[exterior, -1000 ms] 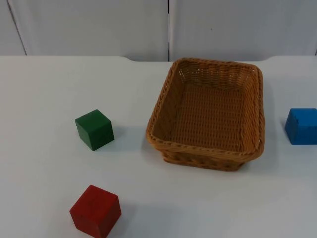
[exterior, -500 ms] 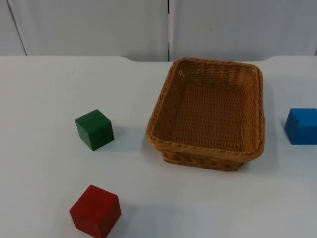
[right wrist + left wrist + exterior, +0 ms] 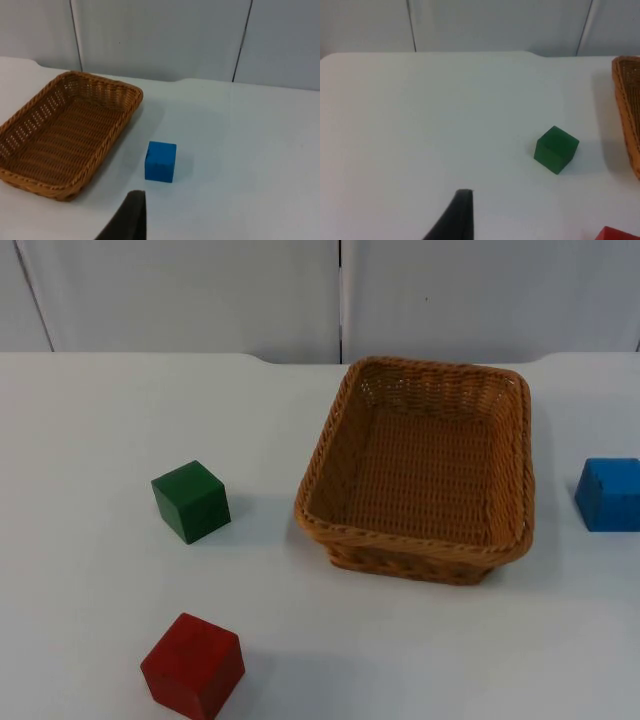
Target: Pick up one cube with each hand and place exactly two cubes into the same basket, leaving the remaining cube outside.
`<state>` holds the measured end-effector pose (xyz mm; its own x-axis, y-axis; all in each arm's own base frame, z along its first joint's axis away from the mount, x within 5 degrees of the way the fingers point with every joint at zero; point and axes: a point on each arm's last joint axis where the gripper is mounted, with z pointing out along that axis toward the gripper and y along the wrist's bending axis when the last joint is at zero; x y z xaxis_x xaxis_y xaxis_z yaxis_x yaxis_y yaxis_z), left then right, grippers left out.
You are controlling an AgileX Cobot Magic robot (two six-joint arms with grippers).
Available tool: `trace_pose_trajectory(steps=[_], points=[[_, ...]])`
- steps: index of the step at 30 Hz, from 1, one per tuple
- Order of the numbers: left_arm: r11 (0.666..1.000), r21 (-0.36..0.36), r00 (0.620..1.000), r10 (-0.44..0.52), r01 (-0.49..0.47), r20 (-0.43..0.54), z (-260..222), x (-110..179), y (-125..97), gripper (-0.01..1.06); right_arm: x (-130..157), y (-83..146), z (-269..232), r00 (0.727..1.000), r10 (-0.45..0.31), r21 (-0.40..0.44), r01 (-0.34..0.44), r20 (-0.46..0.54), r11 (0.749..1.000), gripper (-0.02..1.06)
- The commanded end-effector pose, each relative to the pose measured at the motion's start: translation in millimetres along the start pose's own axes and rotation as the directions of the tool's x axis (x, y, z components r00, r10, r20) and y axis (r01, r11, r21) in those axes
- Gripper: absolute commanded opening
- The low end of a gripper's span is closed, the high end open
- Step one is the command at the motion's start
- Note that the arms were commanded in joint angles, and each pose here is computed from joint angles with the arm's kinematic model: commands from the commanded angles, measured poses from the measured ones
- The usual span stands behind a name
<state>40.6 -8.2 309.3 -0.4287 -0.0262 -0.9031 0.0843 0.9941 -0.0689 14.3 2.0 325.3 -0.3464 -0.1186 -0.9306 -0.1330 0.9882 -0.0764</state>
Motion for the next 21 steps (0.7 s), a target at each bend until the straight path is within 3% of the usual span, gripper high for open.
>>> trace_pose_trajectory(steps=[1, 8, 21], points=[[1.0, 0.009, 1.0, -0.004, 0.004, 0.027, -1, -9, -1, 1.05, -7, -1, 5, 1.0, -0.008, 0.006, 0.008, -0.011, 1.0, 1.05], [1.0, 0.006, 0.999, 0.012, -0.012, 0.034, 4, -23, -1, 1.05, -25, -3, 22, 0.996, -0.005, -0.001, 0.005, -0.085, 1.0, 1.05], [1.0, 0.012, 0.999, 0.012, -0.012, -0.048, 34, -53, -1, 1.05, -62, -4, 59, 0.98, 0.011, -0.028, -0.017, -0.198, 0.999, 1.05]])
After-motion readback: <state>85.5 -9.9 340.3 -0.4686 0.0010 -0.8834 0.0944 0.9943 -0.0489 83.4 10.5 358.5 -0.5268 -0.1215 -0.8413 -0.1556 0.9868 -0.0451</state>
